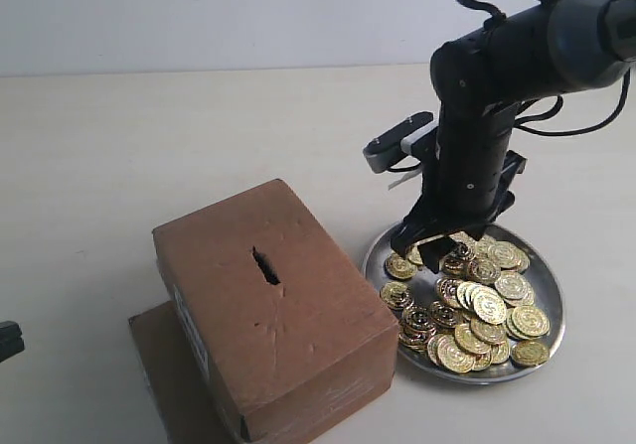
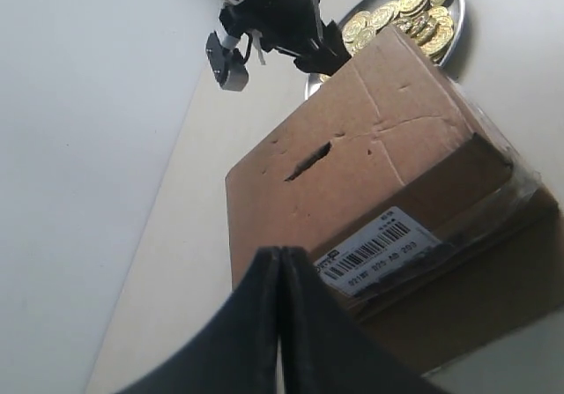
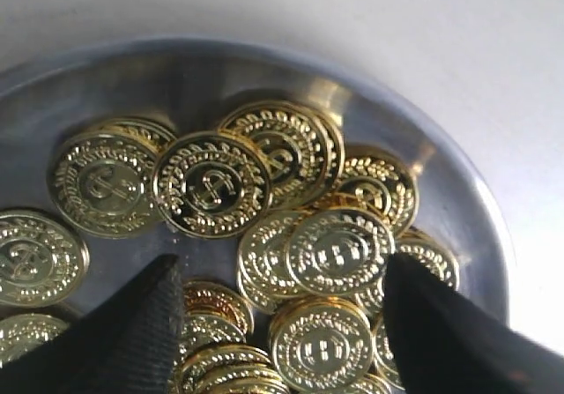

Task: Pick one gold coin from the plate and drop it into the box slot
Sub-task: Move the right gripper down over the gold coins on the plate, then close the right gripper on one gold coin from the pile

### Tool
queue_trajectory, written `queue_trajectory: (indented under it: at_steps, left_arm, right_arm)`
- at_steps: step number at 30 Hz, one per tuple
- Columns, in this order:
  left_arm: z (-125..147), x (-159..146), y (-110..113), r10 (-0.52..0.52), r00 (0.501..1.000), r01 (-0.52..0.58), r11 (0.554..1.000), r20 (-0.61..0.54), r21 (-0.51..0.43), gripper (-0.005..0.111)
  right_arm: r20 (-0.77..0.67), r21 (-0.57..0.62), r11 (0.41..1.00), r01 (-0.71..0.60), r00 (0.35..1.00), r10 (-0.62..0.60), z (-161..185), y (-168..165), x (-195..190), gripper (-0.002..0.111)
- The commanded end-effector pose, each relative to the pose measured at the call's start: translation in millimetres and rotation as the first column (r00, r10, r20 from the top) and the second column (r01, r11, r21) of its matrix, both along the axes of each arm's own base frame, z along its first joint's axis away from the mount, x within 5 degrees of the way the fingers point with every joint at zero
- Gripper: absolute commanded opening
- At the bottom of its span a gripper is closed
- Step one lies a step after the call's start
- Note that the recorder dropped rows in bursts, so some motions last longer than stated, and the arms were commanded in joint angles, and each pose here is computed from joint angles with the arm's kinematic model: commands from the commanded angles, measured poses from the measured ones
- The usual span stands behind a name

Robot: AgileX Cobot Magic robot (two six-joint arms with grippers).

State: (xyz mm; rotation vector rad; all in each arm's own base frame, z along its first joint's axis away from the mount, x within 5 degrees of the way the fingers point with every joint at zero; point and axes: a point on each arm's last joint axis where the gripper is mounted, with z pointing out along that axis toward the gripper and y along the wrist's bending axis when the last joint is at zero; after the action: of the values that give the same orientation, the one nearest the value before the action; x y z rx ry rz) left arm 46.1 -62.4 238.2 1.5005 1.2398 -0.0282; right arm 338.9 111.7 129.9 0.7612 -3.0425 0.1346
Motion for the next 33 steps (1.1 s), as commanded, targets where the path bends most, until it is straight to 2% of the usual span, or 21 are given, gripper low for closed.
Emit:
queue_trajectory:
  at_steps: [1, 8, 20, 33]
  left_arm:
    - [-0.1, -0.4, -0.1, 0.000, 1.000, 0.000, 1.000, -0.001, -0.014, 0.000]
    - [-0.2, -1.3, -0.9, -0.015, 1.000, 0.015, 1.000, -0.001, -0.013, 0.000]
    - [-0.2, -1.6, -1.1, -0.019, 1.000, 0.019, 1.000, -0.003, -0.015, 0.000]
    - [-0.2, -1.6, -1.1, -0.019, 1.000, 0.019, 1.000, -0.003, -0.015, 0.000]
  right_arm:
    - [-0.063, 0.115, 0.992, 0.047, 0.997, -0.040, 3.1, -17.7, 8.7, 0.060]
    - [-0.071, 0.150, 0.984, 0.093, 0.994, -0.084, 3.7, -25.7, 11.3, 0.054]
    - [-0.018, 0.139, 0.987, 0.086, 0.996, -0.084, 2.9, -27.0, 16.2, 0.054]
    - [-0.033, 0.113, 0.988, 0.103, 0.994, -0.100, -10.3, -28.5, 17.9, 0.054]
